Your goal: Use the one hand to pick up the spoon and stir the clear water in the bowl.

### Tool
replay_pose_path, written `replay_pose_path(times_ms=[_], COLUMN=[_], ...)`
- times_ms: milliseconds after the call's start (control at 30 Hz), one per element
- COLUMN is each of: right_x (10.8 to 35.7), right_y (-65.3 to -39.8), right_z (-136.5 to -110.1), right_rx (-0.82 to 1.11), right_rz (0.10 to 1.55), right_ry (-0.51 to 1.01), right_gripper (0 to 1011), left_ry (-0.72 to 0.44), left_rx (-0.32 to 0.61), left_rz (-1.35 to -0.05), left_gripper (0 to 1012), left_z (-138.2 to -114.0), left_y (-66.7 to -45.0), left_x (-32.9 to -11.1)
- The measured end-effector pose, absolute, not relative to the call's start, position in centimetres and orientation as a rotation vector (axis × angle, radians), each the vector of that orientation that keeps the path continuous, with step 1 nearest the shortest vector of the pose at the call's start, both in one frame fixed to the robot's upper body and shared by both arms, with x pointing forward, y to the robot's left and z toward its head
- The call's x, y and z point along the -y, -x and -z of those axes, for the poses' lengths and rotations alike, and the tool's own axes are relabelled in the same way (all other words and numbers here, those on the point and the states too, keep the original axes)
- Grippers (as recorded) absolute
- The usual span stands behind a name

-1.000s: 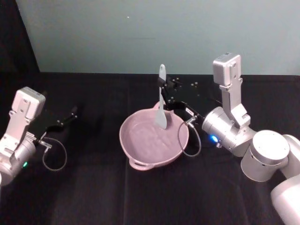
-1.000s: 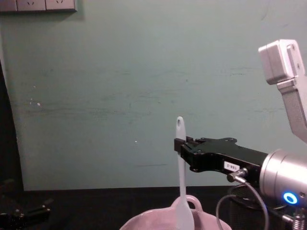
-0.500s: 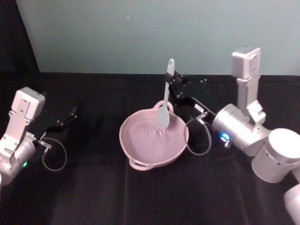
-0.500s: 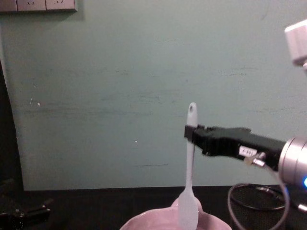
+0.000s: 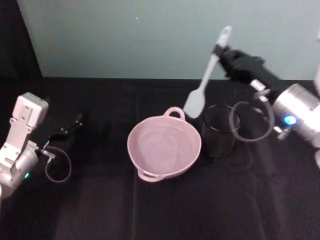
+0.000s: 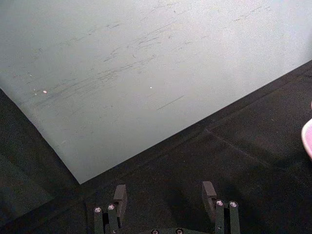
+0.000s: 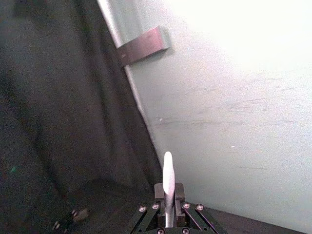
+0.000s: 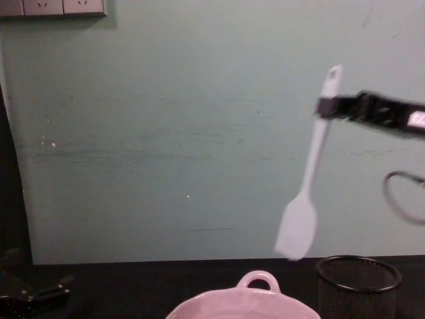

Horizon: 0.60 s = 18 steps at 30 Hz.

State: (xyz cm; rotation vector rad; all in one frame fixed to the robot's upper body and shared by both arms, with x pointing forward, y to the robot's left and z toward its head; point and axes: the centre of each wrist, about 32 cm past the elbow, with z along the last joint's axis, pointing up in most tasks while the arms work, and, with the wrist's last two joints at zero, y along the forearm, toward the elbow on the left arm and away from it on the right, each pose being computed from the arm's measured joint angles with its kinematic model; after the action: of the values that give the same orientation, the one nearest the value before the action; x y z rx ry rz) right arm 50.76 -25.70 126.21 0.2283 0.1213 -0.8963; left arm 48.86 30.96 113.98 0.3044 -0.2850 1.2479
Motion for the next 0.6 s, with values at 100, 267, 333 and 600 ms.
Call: replay_pose_path(times_ms=[100,267,333,600], right_x=[27.3,29.8,30.6,31.8], right_y=[-50.7,-50.9,-51.1,-52.1], right_z=[-126.8,-126.9,-126.6,-125.1], right_rx=[-0.147,-0.201,-0.229,-0.299], right_rz=[0.921,0.968,0.984,1.013], right_ry=[-0.25,-0.263,-0.263,-0.251], right_gripper=[110,110,110,110], left_ry=[-0.304,-0.304,-0.304,-0.305], left_rx=[0.285,0.285,0.285,0.285], left_rz=[-1.248,-1.248,-1.248,-1.248], left_gripper=[1011,1011,1011,1011], left_z=[-114.0,-114.0,-114.0,-114.0], left_y=[-48.9,-48.9,-48.9,-48.9], left_x=[-31.0,-31.0,-31.0,-31.0])
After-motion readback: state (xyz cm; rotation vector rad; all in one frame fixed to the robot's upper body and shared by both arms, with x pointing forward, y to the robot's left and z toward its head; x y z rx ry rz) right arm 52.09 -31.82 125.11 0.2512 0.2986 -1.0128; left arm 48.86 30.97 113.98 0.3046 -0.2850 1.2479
